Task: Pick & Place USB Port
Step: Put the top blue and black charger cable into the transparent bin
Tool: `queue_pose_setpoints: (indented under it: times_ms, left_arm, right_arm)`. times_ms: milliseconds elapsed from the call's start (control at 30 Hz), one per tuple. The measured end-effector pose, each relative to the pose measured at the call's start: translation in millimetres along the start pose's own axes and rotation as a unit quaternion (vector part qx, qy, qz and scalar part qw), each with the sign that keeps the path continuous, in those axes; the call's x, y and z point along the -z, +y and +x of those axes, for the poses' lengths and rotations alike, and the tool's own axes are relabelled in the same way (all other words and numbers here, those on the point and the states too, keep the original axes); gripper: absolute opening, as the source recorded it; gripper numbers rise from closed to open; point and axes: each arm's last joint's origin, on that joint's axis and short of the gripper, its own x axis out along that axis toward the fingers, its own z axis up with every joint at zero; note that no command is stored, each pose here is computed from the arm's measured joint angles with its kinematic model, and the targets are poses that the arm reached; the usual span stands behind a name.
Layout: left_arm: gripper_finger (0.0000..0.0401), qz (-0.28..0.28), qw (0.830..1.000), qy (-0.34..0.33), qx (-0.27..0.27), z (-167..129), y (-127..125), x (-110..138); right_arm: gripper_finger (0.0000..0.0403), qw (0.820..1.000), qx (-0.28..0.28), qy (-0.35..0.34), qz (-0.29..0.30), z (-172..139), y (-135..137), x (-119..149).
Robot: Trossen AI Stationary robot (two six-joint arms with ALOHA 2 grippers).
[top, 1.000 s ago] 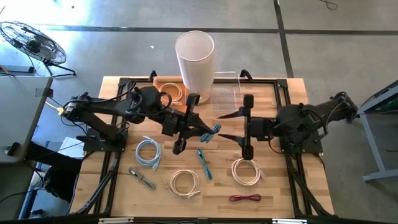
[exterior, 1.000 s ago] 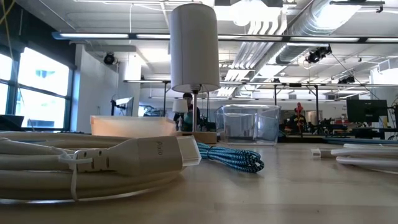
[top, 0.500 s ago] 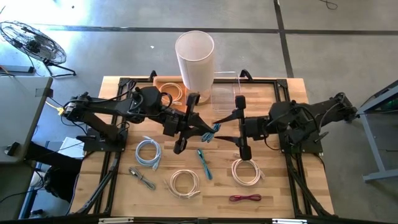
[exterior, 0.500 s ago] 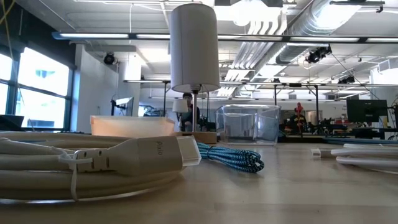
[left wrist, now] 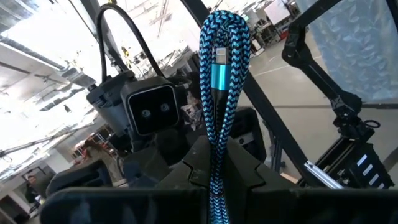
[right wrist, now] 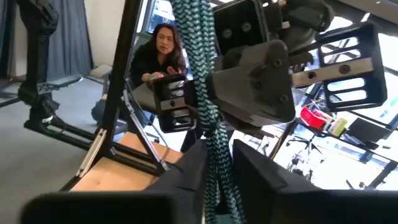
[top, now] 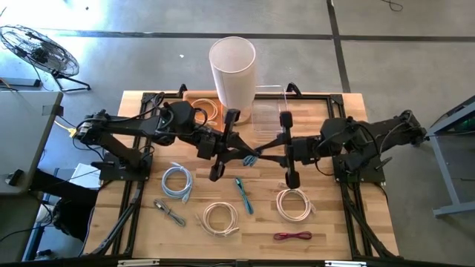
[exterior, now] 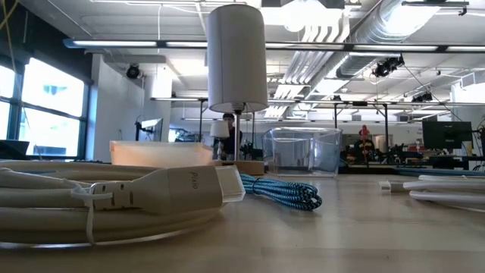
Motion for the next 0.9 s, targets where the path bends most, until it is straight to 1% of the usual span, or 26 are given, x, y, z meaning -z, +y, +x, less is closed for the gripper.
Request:
queue_pose_setpoints:
  times_ms: [33,100,200,267,333,500,600,833,900]
  left_arm:
    - [0.0010,0.000,1.000,0.000,0.000,0.0,0.0,0.0]
    - [0.0010,-0.001,1.000,0.002,0.001,1.2,-0.6,1.6]
    - [0.0010,-0.001,1.000,0.004,0.002,2.5,-1.1,3.2]
    - [0.0011,-0.001,1.000,0.006,0.004,2.5,-1.5,3.7]
    - [0.0024,-0.002,1.000,0.009,0.006,2.6,-2.0,4.3]
    - [0.0075,-0.003,1.000,0.021,-0.003,2.6,-2.0,5.5]
    - [0.0098,-0.007,1.000,0.020,-0.003,2.7,-2.0,5.5]
    - [0.0127,-0.009,1.000,0.027,0.003,-3.0,-1.2,1.4]
    - [0.0130,-0.011,0.999,0.050,-0.002,-10.5,0.0,-2.4]
  right_arm:
    - [0.0029,1.000,0.000,0.000,0.000,0.2,-0.8,0.2]
    - [0.0013,1.000,-0.001,0.003,-0.001,0.3,-2.0,1.2]
    - [0.0019,1.000,0.008,0.013,0.003,-0.3,-2.3,2.5]
    - [0.0015,1.000,0.010,0.015,0.006,-0.3,-2.4,2.8]
    - [0.0009,1.000,0.008,0.020,0.005,-0.4,-2.0,3.8]
    - [0.0009,0.999,0.014,0.031,0.009,0.0,-2.2,5.8]
    - [0.0008,0.999,0.023,0.042,0.006,0.0,-2.4,7.5]
    - [0.0007,0.998,0.029,0.051,0.003,-3.6,-1.2,7.1]
    - [0.0007,0.997,0.047,0.064,-0.001,-8.6,-0.8,6.5]
